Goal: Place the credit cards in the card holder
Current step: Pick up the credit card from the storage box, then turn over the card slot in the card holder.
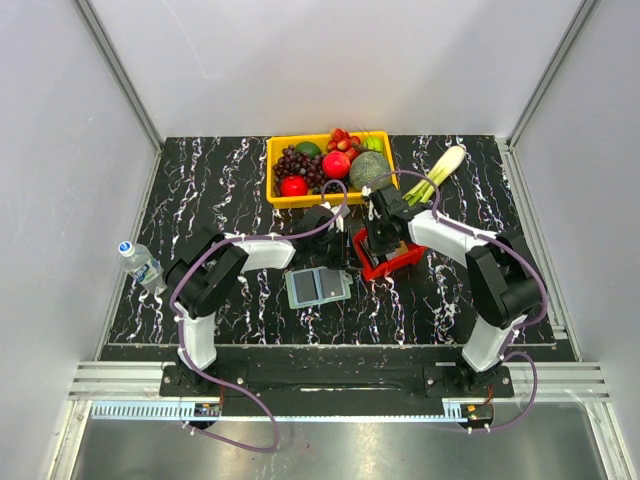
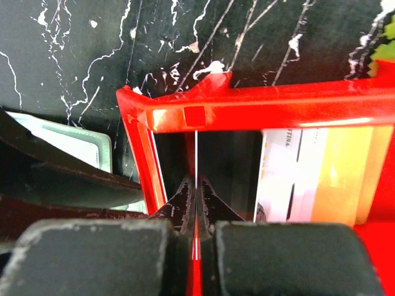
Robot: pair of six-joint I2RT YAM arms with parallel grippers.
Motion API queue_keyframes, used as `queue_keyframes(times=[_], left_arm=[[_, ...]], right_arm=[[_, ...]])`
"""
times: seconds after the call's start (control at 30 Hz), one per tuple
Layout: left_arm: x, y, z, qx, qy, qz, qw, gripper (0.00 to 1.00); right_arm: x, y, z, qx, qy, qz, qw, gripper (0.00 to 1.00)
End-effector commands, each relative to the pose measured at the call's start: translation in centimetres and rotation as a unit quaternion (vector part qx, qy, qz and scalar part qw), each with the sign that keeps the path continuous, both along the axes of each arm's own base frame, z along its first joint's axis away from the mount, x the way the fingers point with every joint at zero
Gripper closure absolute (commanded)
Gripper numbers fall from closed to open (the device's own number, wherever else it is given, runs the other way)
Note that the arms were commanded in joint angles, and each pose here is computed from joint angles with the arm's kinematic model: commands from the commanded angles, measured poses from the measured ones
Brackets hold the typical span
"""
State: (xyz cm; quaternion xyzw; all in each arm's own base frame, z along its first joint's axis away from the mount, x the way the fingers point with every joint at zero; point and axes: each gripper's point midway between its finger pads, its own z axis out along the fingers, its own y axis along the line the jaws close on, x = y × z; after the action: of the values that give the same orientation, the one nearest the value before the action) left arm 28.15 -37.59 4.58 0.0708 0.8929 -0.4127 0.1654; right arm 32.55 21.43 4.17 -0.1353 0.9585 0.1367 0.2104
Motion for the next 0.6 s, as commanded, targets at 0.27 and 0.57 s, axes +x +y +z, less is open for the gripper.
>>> queue_keyframes(times=[0.27, 0.57], left_arm=[[2.3, -1.0, 6.0, -0.030, -0.081, -0.005, 0.996, 0.71], [2.3, 0.4, 10.3, -0.037, -0.142, 0.009, 0.989, 0.62]], right_arm=[[3.1, -4.8, 8.8, -0.048, -0.141, -0.075, 0.986, 1.00], [2.1, -2.7, 12.6, 0.054, -0.151, -0.083, 0.984, 1.00]])
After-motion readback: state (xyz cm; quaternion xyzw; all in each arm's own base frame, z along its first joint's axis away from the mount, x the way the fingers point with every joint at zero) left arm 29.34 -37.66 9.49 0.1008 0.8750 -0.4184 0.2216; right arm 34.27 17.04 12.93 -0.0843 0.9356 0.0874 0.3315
